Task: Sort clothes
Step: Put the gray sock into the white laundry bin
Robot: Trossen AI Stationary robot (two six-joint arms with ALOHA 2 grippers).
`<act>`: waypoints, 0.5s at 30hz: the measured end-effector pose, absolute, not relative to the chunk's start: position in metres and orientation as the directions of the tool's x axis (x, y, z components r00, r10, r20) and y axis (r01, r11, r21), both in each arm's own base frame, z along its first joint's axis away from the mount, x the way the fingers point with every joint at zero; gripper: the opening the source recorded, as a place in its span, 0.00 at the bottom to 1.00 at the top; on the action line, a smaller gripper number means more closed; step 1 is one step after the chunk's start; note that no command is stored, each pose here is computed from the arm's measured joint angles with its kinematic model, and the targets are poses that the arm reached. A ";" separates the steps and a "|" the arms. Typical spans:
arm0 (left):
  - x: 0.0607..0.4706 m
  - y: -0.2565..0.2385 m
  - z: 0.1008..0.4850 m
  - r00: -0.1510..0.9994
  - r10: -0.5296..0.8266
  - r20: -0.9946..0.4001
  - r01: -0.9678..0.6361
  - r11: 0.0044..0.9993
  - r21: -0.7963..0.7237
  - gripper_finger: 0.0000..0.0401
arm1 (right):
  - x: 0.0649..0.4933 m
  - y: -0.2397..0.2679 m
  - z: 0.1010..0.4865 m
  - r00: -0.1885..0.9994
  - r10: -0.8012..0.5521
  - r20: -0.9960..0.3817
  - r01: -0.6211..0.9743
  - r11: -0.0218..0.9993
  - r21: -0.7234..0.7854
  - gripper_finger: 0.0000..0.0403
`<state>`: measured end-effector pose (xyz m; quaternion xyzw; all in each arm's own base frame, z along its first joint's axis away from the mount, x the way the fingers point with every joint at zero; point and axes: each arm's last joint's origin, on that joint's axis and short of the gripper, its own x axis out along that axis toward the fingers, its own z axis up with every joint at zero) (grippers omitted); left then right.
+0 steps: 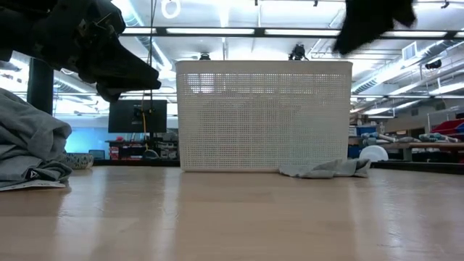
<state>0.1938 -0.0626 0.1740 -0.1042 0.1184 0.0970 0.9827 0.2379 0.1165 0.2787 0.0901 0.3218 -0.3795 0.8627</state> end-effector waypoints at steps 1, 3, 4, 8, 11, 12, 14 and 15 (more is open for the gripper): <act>0.194 -0.063 0.174 0.953 0.166 -0.253 -0.215 0.959 -0.182 0.37 | 0.239 0.117 0.261 0.497 -0.598 -0.629 0.726 0.684 -0.076 0.37; 0.194 -0.063 0.174 0.953 0.166 -0.252 -0.215 0.959 -0.183 0.37 | 0.243 0.116 0.230 0.500 -0.594 -0.630 0.744 0.667 -0.039 0.37; 0.194 -0.063 0.174 0.954 0.166 -0.252 -0.215 0.959 -0.184 0.37 | 0.244 0.114 0.215 0.502 -0.595 -0.628 0.750 0.661 -0.027 0.37; 0.194 -0.063 0.174 0.954 0.166 -0.251 -0.216 0.959 -0.186 0.37 | 0.253 0.102 0.160 0.495 -0.610 -0.619 0.759 0.650 -0.033 0.39; 0.194 -0.063 0.174 0.954 0.166 -0.251 -0.216 0.958 -0.189 0.37 | 0.260 0.090 0.123 0.491 -0.623 -0.609 0.776 0.631 -0.019 0.39; 0.194 -0.063 0.174 0.954 0.166 -0.251 -0.216 0.958 -0.190 0.37 | 0.262 0.085 0.112 0.488 -0.628 -0.607 0.784 0.620 -0.011 0.39; 0.194 -0.063 0.174 0.954 0.166 -0.251 -0.216 0.958 -0.190 0.37 | 0.266 0.078 0.092 0.482 -0.637 -0.602 0.798 0.602 0.002 0.39; 0.194 -0.063 0.174 0.953 0.166 -0.252 -0.217 0.958 -0.189 0.37 | 0.268 0.075 0.084 0.481 -0.658 -0.580 0.810 0.586 0.007 0.39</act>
